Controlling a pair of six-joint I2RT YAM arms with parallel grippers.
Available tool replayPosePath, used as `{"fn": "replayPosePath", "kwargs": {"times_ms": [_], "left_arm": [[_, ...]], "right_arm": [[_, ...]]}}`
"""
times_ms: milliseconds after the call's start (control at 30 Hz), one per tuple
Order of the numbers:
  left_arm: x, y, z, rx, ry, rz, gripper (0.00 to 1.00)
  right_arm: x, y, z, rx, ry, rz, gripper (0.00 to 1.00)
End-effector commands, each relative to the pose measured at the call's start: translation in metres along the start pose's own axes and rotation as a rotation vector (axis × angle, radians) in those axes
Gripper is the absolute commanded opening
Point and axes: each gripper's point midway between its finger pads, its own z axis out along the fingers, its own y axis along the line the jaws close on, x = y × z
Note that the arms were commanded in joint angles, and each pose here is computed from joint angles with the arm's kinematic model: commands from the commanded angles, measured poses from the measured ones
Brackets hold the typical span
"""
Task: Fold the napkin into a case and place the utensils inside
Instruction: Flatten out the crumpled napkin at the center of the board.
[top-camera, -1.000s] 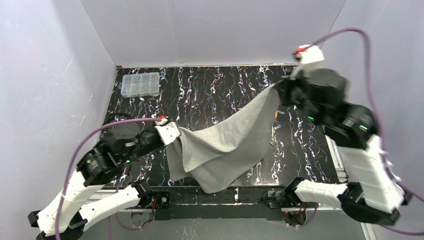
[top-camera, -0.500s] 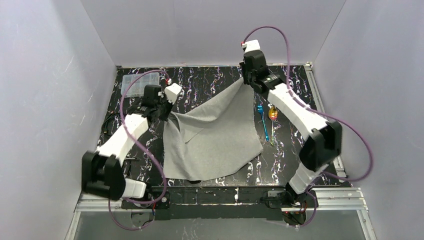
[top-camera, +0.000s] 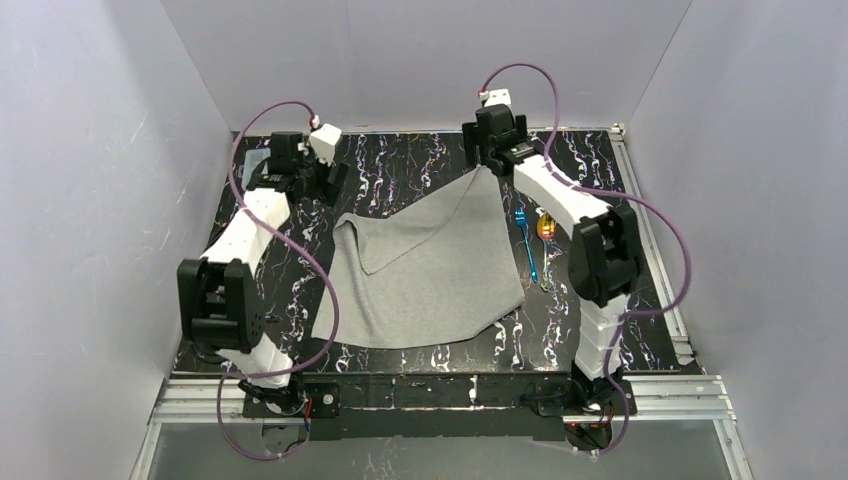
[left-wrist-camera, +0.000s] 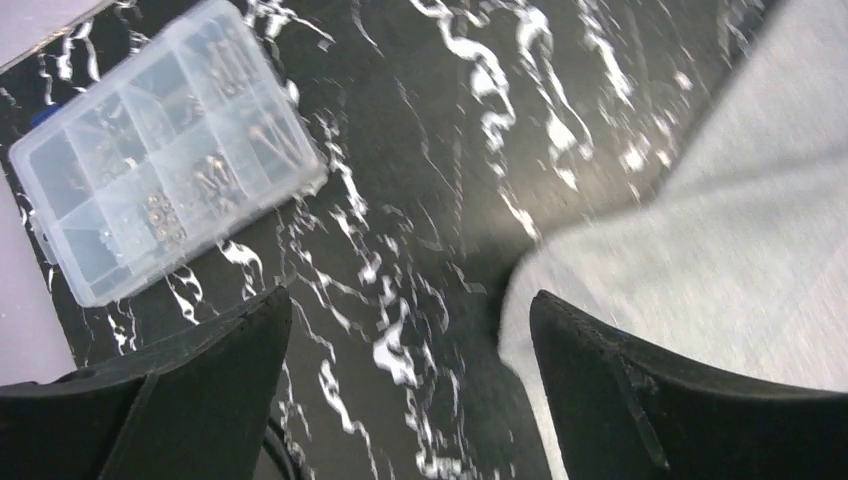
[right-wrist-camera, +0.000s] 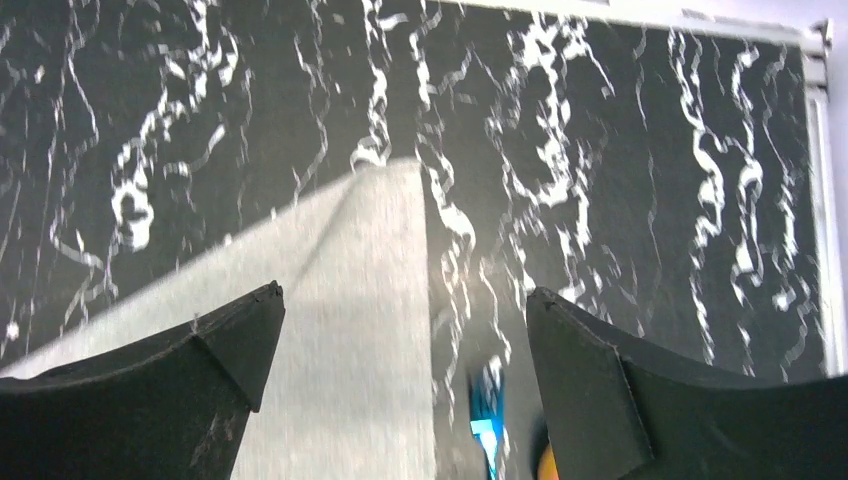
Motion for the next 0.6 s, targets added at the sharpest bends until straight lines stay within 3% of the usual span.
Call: {"fn": "replayPosePath", "kwargs": {"times_ms": [0, 133, 233, 367, 567], "left_arm": [[0.025, -0.064, -0.070, 0.319, 0.019, 0.188, 0.86], [0.108, -0.132, -0.143, 0.778, 0.169, 0.400, 0.79], [0.162, -0.148, -0.173, 0.921, 0.233, 0.543, 0.76], [0.208, -0.159, -0.186, 1.008, 0.264, 0.678, 0.75], [0.229, -0.169, -0.167, 0.992, 0.300, 0.779, 0.73]], "right_arm": [[-0.024, -0.008, -0.079, -0.052, -0.083, 0.074, 0.99], [0.033, 0.006, -0.147, -0.168, 0.020, 0.026, 0.99], [0.088, 0.011, -0.188, -0.225, 0.116, -0.045, 0.99], [0.134, 0.027, -0.228, -0.384, 0.179, -0.038, 0.99], [0.202, 0.048, -0.234, -0.512, 0.367, -0.023, 0.98]]}}
